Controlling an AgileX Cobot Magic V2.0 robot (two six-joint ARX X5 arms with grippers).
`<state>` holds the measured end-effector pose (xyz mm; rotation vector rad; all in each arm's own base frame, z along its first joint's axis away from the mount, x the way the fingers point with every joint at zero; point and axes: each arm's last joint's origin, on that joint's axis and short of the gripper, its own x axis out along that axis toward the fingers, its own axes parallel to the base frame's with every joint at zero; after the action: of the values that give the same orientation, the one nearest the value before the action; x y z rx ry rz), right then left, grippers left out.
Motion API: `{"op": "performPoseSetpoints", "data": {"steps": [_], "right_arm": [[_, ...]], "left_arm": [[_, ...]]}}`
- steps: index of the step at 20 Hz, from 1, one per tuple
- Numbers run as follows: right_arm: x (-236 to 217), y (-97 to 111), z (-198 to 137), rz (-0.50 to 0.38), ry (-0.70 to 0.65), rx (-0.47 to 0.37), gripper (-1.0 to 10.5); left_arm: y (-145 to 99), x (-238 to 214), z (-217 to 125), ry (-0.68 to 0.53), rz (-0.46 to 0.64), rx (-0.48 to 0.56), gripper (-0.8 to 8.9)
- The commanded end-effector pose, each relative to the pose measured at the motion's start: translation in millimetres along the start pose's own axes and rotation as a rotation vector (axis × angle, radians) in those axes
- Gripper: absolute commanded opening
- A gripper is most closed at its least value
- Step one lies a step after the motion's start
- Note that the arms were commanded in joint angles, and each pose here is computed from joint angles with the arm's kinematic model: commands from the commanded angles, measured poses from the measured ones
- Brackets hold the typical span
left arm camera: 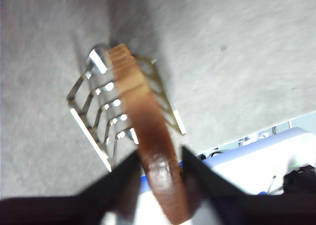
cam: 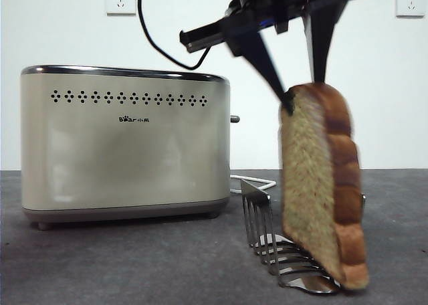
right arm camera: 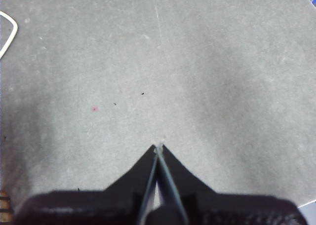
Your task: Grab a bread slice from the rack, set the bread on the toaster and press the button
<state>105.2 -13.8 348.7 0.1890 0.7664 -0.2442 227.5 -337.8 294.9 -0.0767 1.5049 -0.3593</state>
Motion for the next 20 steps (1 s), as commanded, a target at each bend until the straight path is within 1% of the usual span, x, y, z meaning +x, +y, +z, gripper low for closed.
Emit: {"op": "performPoseSetpoints", "data": {"steps": [1,4,5,7,11,15,17,18,20], "right_arm": [[-1,0,1,0.0,-0.007,-0.005,0.0],[-1,0,1,0.0,-0.007,-0.005,0.0],[-1,0,1,0.0,-0.006,-0.005,0.0],[-1,0,0,0.0,-0.006,-0.005,0.0],[-1,0,0,-0.001,-0.001,-0.006,0.0],[0,0,0,-0.002,0.01,-0.006,0.0],[2,0,0,-0.005,0.022,-0.007,0.0],[2,0,0,-0.005,0.025,-0.007,0.0],[3,0,1,-0.006,0.031,-0.008,0.0]], "left_arm": [[2,-1,2,0.001,0.005,0.016,0.18],[3,-1,1,0.011,0.016,0.047,0.17],[3,-1,1,0.007,0.021,0.049,-0.03],[4,-1,1,0.009,0.024,0.07,-0.09],[9,-15,0,-0.004,0.014,0.11,-0.09],[11,-33,-5,-0.03,-0.022,0.12,-0.08],[12,-46,-9,-0.037,-0.07,0.129,-0.08],[13,-55,-10,-0.046,-0.098,0.152,-0.08],[15,-78,-13,-0.099,-0.143,0.207,-0.08]]}}
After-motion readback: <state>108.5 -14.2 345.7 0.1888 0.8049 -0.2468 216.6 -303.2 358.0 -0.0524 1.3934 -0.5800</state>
